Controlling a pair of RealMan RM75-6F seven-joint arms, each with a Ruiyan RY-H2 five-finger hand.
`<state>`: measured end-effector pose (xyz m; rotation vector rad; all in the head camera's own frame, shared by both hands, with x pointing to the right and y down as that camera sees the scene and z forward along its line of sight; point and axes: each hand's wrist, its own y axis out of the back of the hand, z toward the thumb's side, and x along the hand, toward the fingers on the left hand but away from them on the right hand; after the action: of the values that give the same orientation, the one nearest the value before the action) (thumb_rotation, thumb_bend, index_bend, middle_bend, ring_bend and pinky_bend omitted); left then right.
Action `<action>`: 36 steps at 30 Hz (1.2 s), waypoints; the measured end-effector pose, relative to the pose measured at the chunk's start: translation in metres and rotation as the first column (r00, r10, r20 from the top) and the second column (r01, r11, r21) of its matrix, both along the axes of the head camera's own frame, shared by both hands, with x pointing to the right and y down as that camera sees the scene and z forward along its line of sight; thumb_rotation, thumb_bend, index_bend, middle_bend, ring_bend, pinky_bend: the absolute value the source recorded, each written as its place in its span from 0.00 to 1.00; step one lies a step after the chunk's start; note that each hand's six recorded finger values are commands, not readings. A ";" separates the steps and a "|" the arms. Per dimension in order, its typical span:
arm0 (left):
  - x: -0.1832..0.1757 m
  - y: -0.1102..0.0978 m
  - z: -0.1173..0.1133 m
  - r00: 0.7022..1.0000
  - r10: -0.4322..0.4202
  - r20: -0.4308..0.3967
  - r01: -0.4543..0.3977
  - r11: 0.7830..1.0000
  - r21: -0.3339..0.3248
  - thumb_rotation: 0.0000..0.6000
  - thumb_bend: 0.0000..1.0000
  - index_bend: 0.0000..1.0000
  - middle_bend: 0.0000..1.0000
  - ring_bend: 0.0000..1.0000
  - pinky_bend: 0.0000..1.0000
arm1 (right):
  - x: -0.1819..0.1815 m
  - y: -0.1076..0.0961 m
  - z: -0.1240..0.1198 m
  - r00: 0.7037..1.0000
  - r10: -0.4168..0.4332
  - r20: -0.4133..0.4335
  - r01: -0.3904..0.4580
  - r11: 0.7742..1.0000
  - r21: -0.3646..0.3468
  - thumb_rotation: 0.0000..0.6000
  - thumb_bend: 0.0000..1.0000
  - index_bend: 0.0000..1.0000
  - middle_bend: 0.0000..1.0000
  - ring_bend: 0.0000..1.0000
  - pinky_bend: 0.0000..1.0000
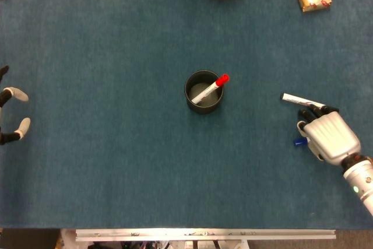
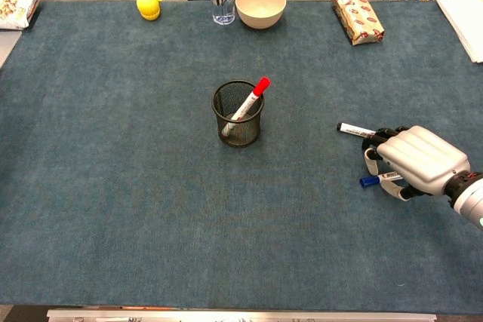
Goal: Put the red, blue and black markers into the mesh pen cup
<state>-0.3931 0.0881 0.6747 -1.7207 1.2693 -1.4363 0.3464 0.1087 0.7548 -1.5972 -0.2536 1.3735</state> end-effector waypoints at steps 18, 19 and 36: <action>-0.001 0.001 0.001 1.000 -0.002 -0.002 0.002 1.000 0.000 1.00 0.29 0.40 0.06 0.01 0.00 | 0.000 0.002 0.001 1.000 -0.013 -0.011 0.013 1.000 0.002 1.00 0.33 0.51 0.25 0.18 0.29; -0.001 0.001 0.001 1.000 -0.003 -0.003 0.003 1.000 0.000 1.00 0.29 0.40 0.06 0.01 0.00 | -0.001 0.002 0.001 1.000 -0.014 -0.011 0.014 1.000 0.002 1.00 0.33 0.51 0.25 0.18 0.29; -0.002 0.002 0.002 1.000 -0.004 -0.004 0.004 1.000 -0.005 1.00 0.29 0.40 0.06 0.01 0.00 | -0.004 -0.001 -0.006 0.999 0.031 0.042 -0.031 1.000 -0.006 1.00 0.34 0.61 0.25 0.18 0.29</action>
<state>-0.3948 0.0901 0.6766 -1.7264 1.2727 -1.4405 0.3424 0.1078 0.7486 -1.6341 -0.3009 1.3661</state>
